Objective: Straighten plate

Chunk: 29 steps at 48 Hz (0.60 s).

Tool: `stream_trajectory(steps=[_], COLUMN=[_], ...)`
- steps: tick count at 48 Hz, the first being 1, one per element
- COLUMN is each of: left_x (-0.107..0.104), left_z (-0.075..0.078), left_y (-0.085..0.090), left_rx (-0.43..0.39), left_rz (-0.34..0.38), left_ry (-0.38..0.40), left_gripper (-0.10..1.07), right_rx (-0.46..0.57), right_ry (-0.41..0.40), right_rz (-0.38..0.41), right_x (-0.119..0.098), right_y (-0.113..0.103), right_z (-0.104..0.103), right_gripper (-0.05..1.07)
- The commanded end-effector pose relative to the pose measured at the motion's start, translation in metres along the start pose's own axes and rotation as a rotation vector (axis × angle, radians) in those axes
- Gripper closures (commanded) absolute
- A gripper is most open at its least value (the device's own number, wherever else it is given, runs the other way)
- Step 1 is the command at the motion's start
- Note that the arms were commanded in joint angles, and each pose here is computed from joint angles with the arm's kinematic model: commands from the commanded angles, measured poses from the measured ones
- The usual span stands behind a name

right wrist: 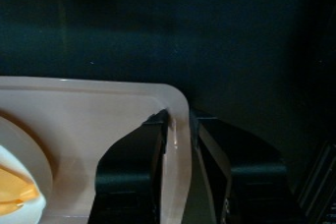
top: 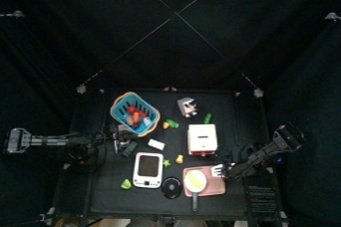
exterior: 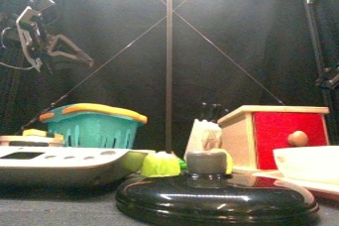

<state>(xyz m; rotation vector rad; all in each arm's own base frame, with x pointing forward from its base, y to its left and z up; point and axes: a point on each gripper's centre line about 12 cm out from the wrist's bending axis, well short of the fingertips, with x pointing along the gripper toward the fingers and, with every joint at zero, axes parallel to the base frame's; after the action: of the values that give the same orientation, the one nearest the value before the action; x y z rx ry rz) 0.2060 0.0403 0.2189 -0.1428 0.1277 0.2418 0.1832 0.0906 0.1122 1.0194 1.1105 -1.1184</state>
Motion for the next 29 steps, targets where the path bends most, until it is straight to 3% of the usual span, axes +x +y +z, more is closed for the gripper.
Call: stream_trajectory(steps=[1, 18, 29], left_x=[0.002, 0.001, 0.001], left_z=[0.005, 0.005, 0.005], left_y=[-0.001, -0.001, -0.001], left_rx=[0.000, 0.000, 0.001], left_rz=[-0.002, -0.002, -0.003], left_ry=[-0.015, -0.014, -0.014], left_gripper=[0.67, 0.67, 0.67], right_rx=[0.004, -0.005, -0.025], right_ry=[0.009, -0.003, -0.044], right_rz=[0.018, 0.018, 0.037], right_x=[-0.004, -0.007, -0.019], right_y=[0.003, 0.004, 0.007], right_z=[-0.001, 0.000, 0.007], right_gripper=[0.38, 0.13, 0.11])
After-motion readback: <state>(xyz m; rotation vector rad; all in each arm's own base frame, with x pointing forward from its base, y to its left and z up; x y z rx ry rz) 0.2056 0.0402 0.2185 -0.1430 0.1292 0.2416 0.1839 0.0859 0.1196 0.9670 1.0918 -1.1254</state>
